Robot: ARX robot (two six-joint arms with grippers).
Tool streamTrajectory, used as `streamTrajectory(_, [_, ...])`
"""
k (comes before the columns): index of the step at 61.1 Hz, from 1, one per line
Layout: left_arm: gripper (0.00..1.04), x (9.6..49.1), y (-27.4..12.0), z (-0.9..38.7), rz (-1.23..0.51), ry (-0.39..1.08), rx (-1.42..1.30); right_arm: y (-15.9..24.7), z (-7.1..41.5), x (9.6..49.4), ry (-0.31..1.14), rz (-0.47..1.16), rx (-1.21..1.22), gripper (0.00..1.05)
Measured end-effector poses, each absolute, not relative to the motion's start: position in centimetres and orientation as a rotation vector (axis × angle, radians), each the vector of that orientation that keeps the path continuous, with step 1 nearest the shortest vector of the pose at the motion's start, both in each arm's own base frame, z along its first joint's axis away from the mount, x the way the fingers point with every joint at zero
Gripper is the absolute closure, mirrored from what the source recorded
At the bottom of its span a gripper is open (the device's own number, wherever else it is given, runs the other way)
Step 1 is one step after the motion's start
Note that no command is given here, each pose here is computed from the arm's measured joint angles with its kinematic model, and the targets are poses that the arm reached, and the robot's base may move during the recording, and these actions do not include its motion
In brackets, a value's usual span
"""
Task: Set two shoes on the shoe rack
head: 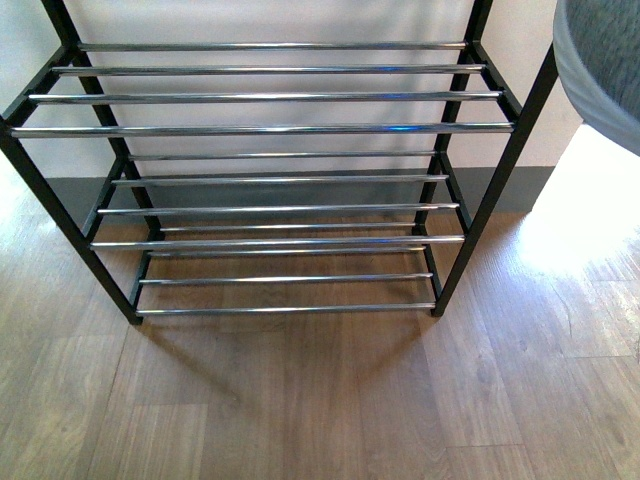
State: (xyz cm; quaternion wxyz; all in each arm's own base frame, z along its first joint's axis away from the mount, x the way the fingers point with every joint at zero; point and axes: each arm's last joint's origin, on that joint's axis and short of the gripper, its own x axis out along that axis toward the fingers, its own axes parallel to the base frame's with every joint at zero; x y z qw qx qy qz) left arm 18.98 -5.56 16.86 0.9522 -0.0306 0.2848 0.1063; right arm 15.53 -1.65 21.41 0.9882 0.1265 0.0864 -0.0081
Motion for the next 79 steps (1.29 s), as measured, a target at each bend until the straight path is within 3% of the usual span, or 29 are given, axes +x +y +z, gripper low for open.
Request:
streamTrajectory(21, [1.02, 19.0, -5.6, 16.9, 0.216, 0.579, -0.062, 0.3, 30.1, 17.0, 0.134, 0.053, 0.411, 1.03])
streamTrajectory(39, [1.02, 19.0, -5.6, 16.9, 0.216, 0.579, -0.062, 2.5, 36.8, 22.1, 0.112, 0.067, 0.525, 1.03])
streamTrajectory(64, [1.02, 19.0, -5.6, 16.9, 0.216, 0.579, -0.062, 8.0, 37.7, 32.6, 0.267, 0.054, 0.55, 1.03])
streamTrajectory(79, [1.02, 19.0, -5.6, 16.9, 0.216, 0.579, -0.062, 6.5, 36.3, 37.1, 0.316, -0.076, 0.553, 1.03])
